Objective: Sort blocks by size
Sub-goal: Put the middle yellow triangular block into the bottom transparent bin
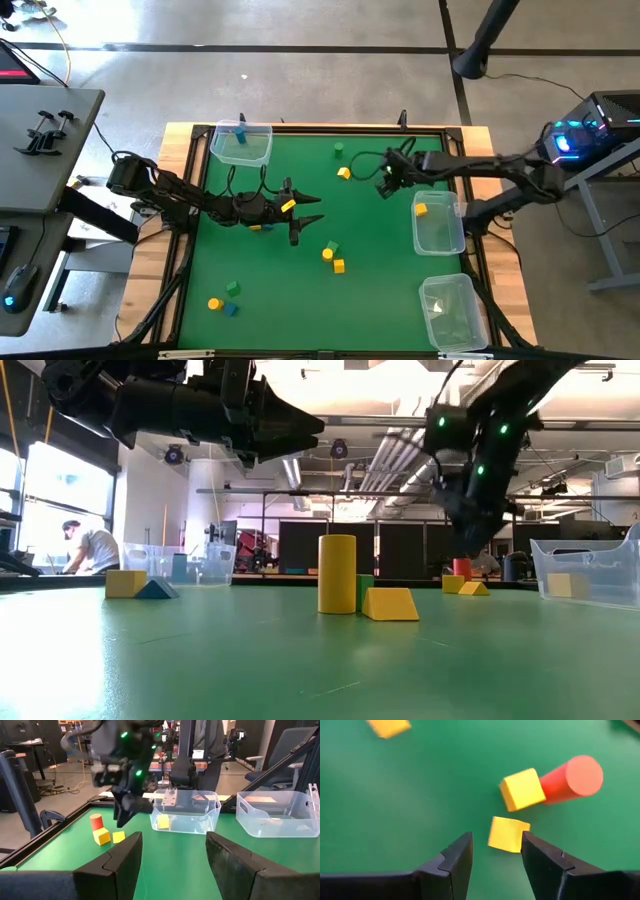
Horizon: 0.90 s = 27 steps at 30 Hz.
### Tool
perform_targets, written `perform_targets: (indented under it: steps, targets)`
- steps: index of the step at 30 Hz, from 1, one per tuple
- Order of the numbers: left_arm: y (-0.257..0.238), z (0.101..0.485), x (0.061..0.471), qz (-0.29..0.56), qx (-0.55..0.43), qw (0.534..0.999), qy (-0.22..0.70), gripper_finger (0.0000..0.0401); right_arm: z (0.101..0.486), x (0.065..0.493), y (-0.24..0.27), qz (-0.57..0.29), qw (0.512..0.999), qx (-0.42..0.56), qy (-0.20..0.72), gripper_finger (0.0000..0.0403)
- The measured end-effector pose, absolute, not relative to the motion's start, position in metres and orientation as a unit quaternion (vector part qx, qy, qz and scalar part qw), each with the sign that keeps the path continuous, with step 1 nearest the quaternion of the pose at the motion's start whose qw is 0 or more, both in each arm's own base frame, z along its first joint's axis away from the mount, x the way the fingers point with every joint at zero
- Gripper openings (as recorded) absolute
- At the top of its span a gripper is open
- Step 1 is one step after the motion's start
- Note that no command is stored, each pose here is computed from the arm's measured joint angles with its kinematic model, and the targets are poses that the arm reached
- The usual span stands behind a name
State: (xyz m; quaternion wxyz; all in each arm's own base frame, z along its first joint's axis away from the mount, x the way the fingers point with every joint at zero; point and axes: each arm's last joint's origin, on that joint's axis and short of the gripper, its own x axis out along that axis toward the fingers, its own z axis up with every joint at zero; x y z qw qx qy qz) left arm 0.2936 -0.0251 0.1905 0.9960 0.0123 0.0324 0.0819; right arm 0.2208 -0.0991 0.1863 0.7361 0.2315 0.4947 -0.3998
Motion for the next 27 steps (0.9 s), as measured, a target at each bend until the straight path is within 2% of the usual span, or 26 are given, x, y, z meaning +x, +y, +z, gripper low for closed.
perform_targets:
  steps: [5,12,21,27]
  targets:
    - [-0.025,0.191,0.294,0.082,0.012,0.996,0.032,0.0207,0.166,0.22,-0.116,-0.389,0.708,0.249,0.533,0.0161]
    - [-0.025,0.191,0.294,0.082,0.012,0.996,0.032,0.0207,0.148,0.223,-0.126,-0.378,0.694,0.241,0.563,0.0161]
    - [-0.025,0.191,0.294,0.082,0.012,0.996,0.032,0.0207,0.148,0.232,-0.113,-0.3,0.716,0.286,0.562,0.0161]
    - [-0.025,0.191,0.294,0.082,0.012,0.996,0.032,0.0207,0.15,0.245,-0.093,-0.18,0.75,0.294,0.565,0.0161]
